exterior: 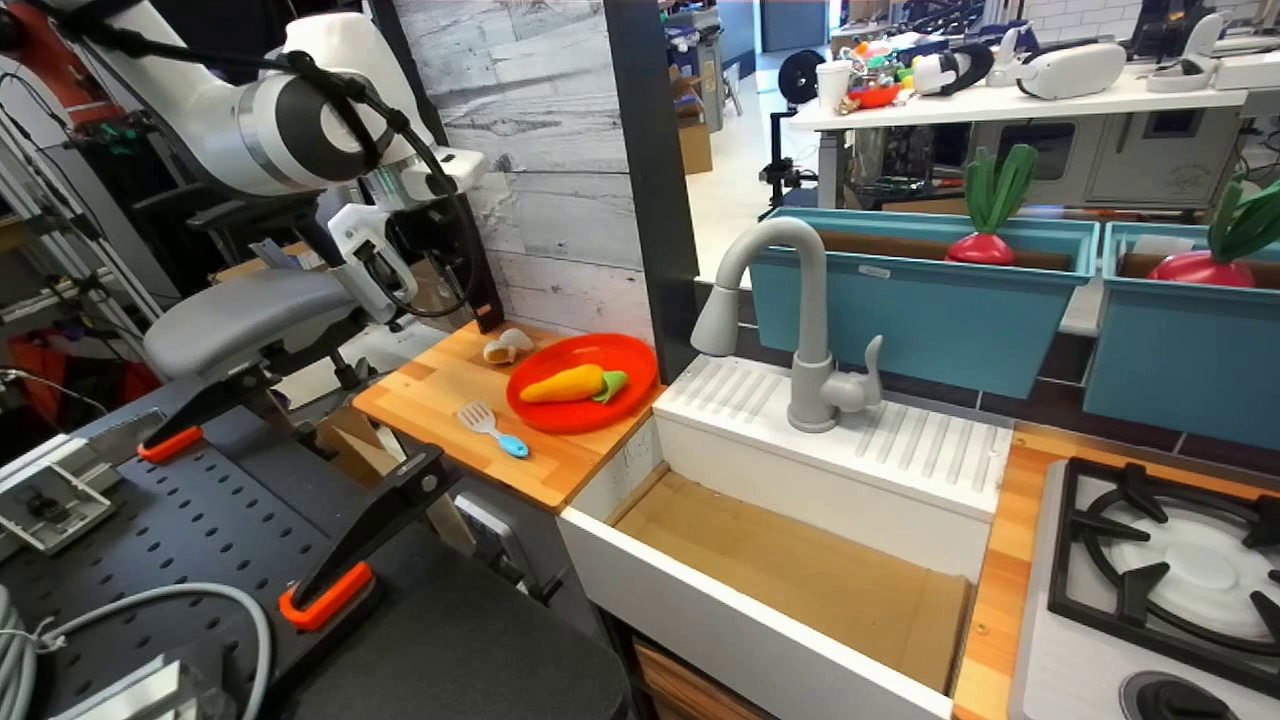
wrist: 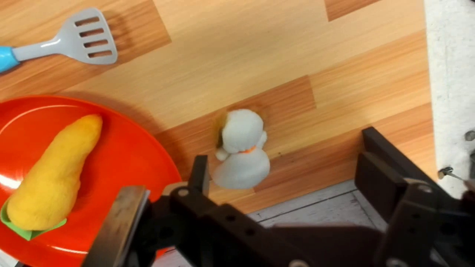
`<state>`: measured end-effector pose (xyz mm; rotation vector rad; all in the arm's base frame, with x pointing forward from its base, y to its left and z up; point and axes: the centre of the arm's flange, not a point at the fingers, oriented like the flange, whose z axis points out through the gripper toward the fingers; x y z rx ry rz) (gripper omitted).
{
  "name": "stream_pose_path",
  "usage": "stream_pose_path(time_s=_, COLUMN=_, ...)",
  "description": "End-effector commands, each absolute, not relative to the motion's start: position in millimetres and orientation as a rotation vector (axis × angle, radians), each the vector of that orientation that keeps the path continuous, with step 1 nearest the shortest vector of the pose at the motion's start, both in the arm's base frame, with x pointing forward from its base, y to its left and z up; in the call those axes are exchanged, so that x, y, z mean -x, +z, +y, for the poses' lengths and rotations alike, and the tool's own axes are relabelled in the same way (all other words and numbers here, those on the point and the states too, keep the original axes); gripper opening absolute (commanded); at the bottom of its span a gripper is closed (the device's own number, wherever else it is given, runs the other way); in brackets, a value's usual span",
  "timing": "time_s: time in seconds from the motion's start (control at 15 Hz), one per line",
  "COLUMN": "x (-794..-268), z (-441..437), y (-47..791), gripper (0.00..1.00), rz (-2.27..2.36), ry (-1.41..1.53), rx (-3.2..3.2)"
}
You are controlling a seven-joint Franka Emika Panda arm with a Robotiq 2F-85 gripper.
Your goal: Move the white plush toy backwards
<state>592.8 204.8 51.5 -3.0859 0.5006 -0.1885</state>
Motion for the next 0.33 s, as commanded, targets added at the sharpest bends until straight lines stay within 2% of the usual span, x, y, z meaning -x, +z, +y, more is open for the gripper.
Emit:
stream_pose_path(time_s=0.0, x=-538.6, z=207.2, y=84.8, gripper=1.00, rz=0.337, ry=-0.099, rx=3.077)
stream_pose_path(time_s=0.07, x=-526.0, z=209.9, y=89.5, gripper=1.00, rz=0.278, ry=-0.033, rx=3.086)
stream_pose_path(time_s=0.13, x=-559.3, z=216.7, y=62.2, gripper=1.00, rz=0.365, ry=-0.114, rx=3.092)
stream_pose_path(time_s=0.27, x=-540.0, z=222.3, y=70.6, gripper=1.00, rz=0.301, ry=-0.074, rx=3.092)
